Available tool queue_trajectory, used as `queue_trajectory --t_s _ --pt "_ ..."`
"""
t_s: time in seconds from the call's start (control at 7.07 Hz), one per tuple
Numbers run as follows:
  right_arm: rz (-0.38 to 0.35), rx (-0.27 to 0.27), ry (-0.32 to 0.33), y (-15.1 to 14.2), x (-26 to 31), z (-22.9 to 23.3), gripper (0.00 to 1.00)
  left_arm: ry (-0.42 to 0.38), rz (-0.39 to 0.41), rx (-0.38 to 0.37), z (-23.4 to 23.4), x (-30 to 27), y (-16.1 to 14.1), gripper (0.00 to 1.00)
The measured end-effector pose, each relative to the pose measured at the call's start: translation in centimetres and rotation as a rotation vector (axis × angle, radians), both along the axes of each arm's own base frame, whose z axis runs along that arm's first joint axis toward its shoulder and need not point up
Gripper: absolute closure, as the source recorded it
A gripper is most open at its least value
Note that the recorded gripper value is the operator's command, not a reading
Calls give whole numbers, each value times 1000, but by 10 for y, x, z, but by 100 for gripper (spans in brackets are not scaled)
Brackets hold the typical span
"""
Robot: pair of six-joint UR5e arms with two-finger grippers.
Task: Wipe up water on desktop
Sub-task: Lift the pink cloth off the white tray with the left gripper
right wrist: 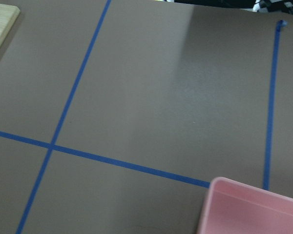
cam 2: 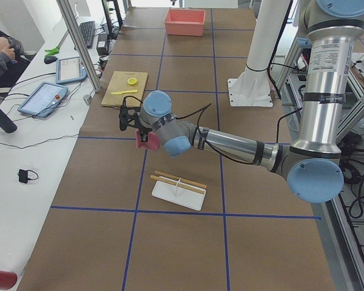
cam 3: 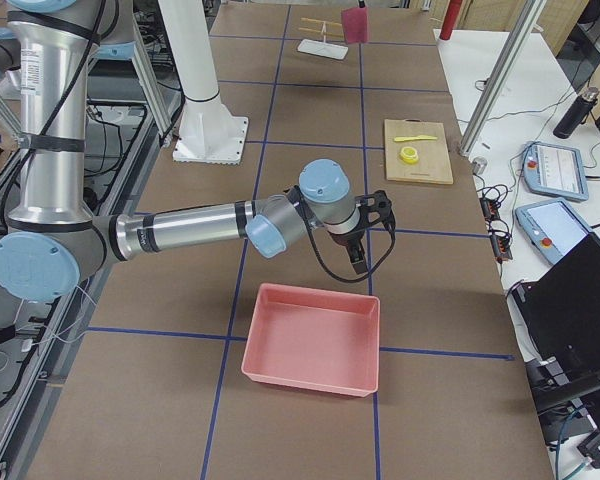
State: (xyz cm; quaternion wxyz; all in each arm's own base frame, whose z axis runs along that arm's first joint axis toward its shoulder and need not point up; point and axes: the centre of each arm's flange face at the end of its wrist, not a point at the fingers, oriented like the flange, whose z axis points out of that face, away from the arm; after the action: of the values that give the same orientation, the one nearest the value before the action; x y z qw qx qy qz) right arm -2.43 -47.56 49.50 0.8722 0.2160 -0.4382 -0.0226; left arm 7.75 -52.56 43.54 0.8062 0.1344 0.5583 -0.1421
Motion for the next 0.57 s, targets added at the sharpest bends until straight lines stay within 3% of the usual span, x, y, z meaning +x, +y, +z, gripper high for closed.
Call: queue_trajectory --t_s 0.28,0.57 --pt "49 32 -98 -8 -99 -54 0 76 -60 -69 -71 98 -14 100" --pt "93 136 -138 2 -194 -117 2 185 -127 -159 -145 203 -10 100"
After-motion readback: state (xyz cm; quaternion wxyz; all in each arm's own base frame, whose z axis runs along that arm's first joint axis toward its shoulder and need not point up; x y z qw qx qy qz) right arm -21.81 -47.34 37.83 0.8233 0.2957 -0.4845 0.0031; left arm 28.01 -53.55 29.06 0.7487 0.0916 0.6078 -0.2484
